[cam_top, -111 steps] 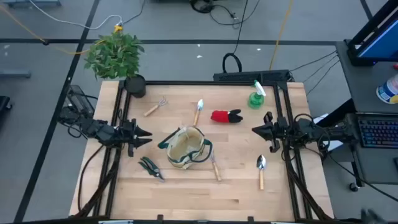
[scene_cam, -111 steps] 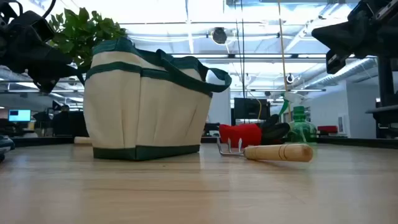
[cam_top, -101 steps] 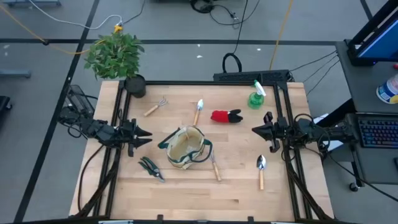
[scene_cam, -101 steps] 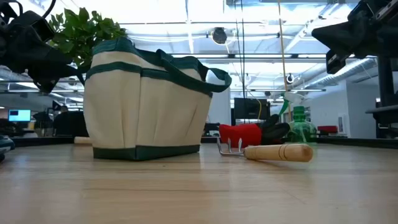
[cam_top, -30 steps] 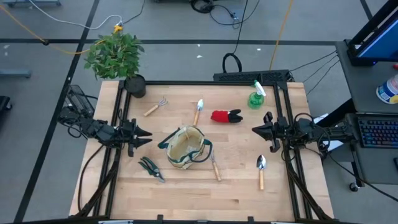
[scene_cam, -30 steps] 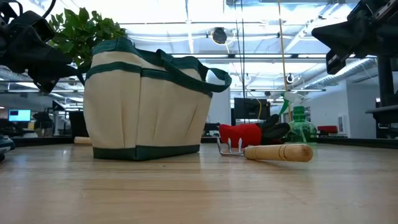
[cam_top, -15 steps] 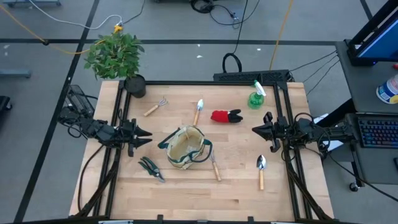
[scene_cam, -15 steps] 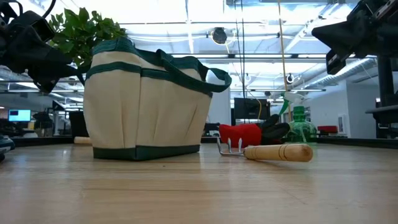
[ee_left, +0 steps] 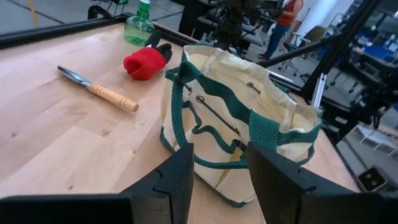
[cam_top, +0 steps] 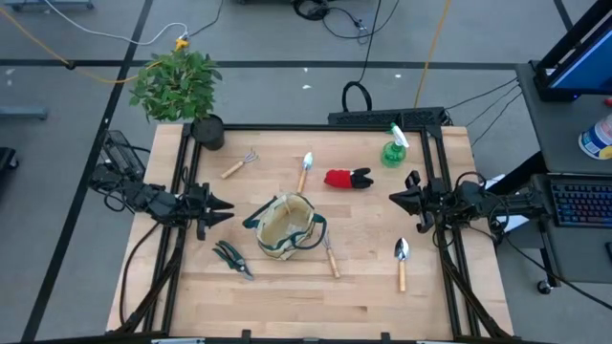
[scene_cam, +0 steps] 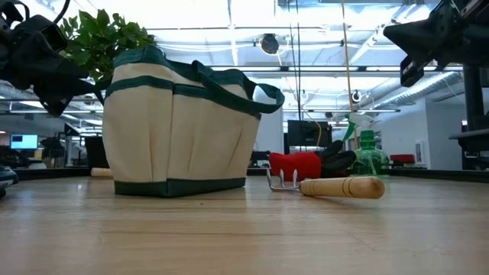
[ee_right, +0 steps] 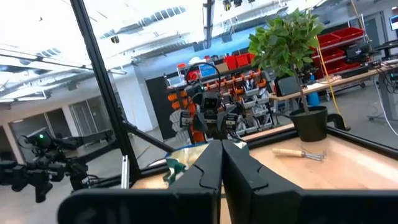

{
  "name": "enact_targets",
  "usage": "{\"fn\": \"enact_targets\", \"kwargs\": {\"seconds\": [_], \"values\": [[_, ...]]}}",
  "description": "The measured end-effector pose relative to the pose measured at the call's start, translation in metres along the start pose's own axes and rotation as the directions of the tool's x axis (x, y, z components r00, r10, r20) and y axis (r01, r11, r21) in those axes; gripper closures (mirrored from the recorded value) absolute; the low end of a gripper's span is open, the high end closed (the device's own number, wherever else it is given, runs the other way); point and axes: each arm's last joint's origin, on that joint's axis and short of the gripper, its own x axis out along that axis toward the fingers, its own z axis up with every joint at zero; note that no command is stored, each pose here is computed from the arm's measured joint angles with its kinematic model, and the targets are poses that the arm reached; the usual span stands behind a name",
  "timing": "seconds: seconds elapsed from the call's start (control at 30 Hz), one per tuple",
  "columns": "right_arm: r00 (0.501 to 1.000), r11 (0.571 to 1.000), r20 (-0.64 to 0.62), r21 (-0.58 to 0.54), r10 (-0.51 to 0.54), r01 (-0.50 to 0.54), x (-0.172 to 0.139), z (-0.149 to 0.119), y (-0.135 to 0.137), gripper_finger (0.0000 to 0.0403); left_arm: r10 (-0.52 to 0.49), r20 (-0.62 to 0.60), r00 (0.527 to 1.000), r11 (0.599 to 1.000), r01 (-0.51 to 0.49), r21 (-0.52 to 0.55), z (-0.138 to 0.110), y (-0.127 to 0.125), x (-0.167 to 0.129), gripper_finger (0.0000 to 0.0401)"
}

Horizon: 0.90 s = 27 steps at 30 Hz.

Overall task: Pick & Place Garden tools in Gardening bag
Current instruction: Put the red glove into the brown bag

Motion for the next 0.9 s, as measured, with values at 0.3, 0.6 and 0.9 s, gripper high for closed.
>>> {"fn": "enact_targets", "kwargs": {"seconds": [0.3, 0.6, 0.9], "values": [[0.985, 0.994, -0.155, -0.095, -0.076, 0.062, 0.010, -0.015, -0.004, 0.0399, 0.000, 0.000, 1.000, 0.999, 0.000, -0.053, 0.000, 0.000, 0.000, 0.0247], [0.937, 0.981, -0.326, -0.184, -0.124, 0.066, 0.038, -0.009, 0.000, 0.0399, 0.000, 0.000, 1.000, 1.000, -0.001, -0.028, 0.000, 0.000, 0.000, 0.0247], [0.843, 0.956, -0.505, -0.291, -0.186, 0.036, 0.091, 0.011, 0.010, 0.0399, 0.001, 0.000, 1.000, 0.995, -0.001, 0.099, 0.000, 0.000, 0.000, 0.0247]]}}
